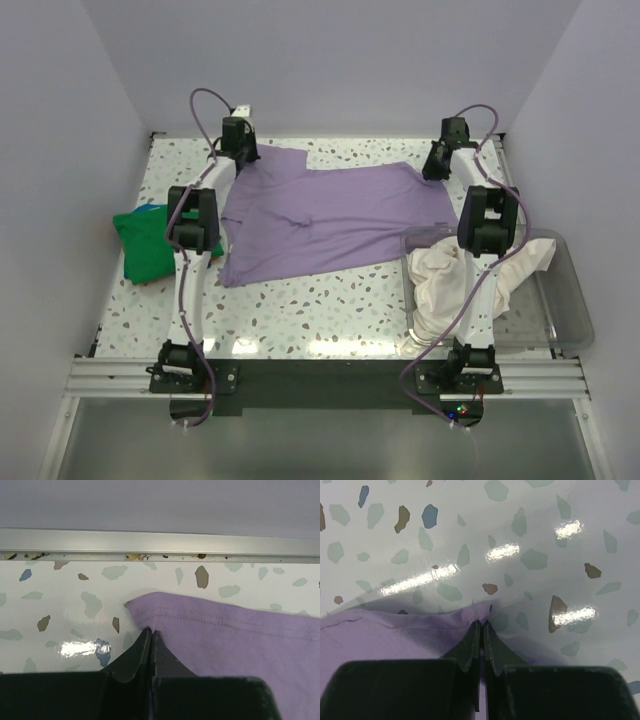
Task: Fold and stack the t-shirts
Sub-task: Fold the tshirt
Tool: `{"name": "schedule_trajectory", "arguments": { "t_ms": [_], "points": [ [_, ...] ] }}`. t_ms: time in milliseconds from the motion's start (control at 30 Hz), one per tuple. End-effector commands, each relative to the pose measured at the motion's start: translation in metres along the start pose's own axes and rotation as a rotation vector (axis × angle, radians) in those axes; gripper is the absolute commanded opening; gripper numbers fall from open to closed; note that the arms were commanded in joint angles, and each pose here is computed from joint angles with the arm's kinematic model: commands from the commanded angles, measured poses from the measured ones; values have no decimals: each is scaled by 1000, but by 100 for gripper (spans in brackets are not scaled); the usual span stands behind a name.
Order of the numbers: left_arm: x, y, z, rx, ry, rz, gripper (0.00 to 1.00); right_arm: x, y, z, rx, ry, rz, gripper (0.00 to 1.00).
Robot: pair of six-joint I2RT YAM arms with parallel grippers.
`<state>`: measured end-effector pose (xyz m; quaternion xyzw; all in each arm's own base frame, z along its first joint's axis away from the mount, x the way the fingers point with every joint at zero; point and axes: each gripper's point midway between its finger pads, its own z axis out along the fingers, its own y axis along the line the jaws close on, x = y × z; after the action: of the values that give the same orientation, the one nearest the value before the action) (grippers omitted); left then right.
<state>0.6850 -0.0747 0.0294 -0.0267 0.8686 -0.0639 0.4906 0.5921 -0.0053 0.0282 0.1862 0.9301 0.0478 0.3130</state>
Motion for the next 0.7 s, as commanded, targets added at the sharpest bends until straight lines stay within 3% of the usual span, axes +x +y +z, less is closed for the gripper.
{"name": "schedule_trajectory", "arguments": {
  "t_ms": [0,300,667],
  "points": [
    [-63,-15,-18,62,-164,-38,0,-29,7,-29,5,-69,19,0],
    [-112,-27,-35,152,-307,-81,0,-69,2,-54,61,-213,39,0],
    [-137,-27,-36,231,-426,-146,0,-88,9,-31,49,-273,114,0]
  ]
}}
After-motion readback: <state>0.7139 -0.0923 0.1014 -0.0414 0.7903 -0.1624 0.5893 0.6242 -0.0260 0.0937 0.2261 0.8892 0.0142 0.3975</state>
